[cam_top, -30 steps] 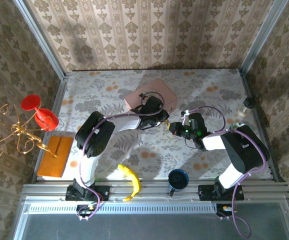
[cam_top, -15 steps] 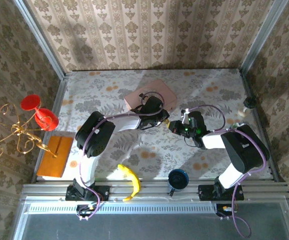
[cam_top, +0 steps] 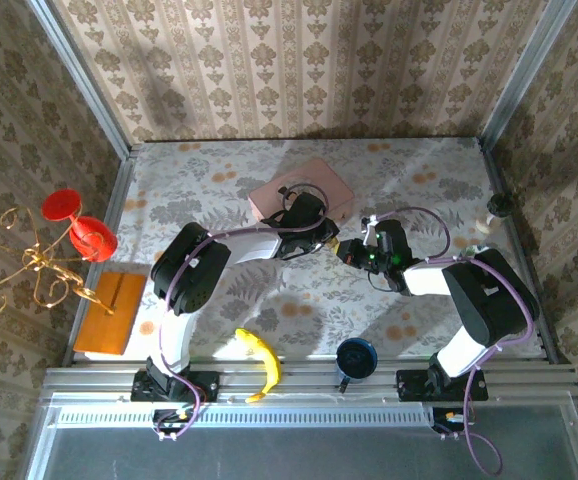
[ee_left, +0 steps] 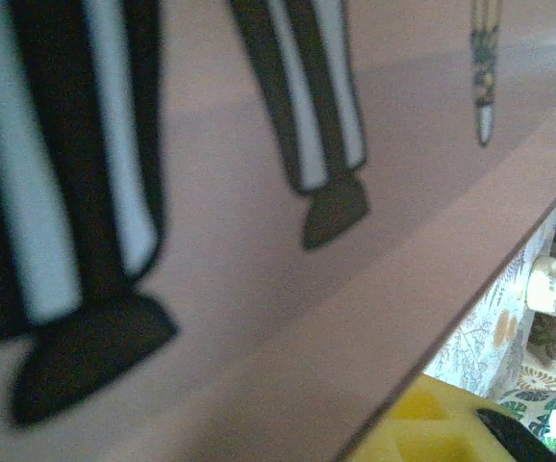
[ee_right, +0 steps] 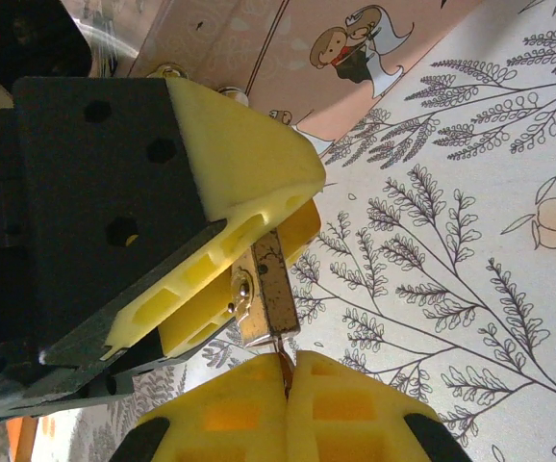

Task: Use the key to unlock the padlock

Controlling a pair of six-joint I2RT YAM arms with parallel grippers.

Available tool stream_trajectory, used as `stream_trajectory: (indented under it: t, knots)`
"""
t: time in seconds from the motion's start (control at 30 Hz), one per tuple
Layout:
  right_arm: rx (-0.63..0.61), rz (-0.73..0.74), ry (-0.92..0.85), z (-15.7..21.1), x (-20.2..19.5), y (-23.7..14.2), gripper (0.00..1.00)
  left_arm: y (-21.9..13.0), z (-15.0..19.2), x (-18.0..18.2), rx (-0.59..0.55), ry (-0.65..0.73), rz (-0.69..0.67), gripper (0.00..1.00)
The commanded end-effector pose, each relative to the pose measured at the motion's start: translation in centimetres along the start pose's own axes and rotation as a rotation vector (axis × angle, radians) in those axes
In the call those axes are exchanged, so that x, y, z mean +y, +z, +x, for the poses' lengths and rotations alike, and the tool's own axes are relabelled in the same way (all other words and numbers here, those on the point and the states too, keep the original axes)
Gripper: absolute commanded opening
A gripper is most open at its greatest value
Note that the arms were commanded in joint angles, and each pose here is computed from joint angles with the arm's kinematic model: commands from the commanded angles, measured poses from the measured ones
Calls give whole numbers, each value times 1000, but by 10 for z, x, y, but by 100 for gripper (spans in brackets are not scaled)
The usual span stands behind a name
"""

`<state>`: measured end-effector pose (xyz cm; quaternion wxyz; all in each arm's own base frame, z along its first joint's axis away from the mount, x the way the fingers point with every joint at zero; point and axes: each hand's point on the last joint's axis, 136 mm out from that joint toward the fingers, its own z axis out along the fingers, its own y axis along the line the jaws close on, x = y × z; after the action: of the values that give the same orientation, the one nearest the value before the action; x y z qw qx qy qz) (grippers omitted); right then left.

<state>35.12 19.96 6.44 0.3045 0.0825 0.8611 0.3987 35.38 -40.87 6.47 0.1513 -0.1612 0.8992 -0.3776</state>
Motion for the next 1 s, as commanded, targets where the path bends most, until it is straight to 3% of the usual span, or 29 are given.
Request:
stream_trajectory:
  t: [0.0,0.37,0.5,0.97]
  knots:
    - [-42,-20,-29,-18,12,3,0,2,15,-6,66,-18,44,8]
    - [-54,-27,-34,-27,18,5,0,2,21,-10,79,-12,57,7]
    - [-47,-17,-41,-29,19,8,0,2,25,-11,92,-11,60,0]
    - [-7,-71,-75,-41,28,6,0,-4,31,-10,108,-6,73,0]
